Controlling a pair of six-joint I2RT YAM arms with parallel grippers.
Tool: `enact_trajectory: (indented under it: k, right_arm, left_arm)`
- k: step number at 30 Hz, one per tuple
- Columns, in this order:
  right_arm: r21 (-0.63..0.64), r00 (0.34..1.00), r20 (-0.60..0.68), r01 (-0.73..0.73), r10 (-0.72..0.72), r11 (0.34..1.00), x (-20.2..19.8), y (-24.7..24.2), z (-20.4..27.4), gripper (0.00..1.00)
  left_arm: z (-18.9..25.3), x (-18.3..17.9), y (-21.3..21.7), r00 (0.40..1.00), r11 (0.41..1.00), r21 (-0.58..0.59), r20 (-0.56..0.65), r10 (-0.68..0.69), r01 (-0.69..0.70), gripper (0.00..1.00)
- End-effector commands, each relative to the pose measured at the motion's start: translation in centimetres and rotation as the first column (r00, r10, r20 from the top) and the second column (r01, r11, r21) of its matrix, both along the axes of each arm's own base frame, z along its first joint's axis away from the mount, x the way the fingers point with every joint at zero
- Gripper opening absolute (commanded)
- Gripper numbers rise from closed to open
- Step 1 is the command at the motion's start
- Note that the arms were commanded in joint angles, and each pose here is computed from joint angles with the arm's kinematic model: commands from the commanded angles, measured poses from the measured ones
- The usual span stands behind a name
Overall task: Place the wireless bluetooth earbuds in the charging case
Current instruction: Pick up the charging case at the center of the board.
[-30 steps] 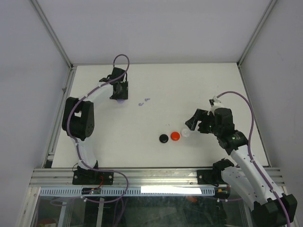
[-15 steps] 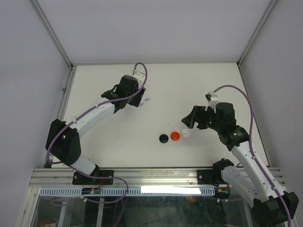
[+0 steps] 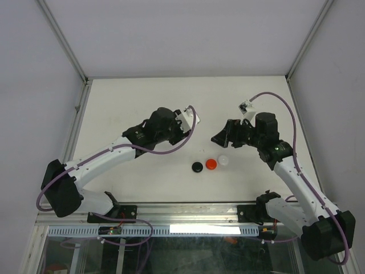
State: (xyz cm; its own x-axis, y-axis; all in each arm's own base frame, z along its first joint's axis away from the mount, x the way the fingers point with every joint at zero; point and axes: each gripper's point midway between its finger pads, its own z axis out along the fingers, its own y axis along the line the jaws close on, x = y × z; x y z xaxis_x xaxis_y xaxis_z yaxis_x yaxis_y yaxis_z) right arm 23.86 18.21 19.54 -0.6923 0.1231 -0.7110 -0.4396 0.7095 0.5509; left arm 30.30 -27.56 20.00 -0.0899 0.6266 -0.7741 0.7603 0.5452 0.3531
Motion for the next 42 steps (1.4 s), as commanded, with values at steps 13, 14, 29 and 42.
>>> enact_trajectory:
  k: [13,14,29,42]
  right_arm:
    - [0.208,0.973,0.072,-0.229,0.219,0.951,0.1,6.5,5.7,0.7]
    - [0.21,0.971,0.069,-0.238,0.228,0.948,0.0,6.9,5.6,0.68]
    - [0.225,0.953,0.047,-0.301,0.298,0.927,-0.8,9.7,3.8,0.52]
    - [0.22,0.939,0.047,-0.341,0.34,0.914,-1.5,10.2,3.1,0.28]
  left_arm:
    - [3.3,-6.0,-6.1,0.84,0.875,0.138,0.245,-0.484,0.464,0.49]
    - [3.4,-6.1,-6.4,0.836,0.872,0.137,0.248,-0.489,0.469,0.48]
    - [3.7,-7.4,-8.1,0.811,0.848,0.135,0.248,-0.529,0.512,0.48]
    - [4.1,-7.6,-8.4,0.82,0.856,0.094,0.251,-0.514,0.508,0.51]
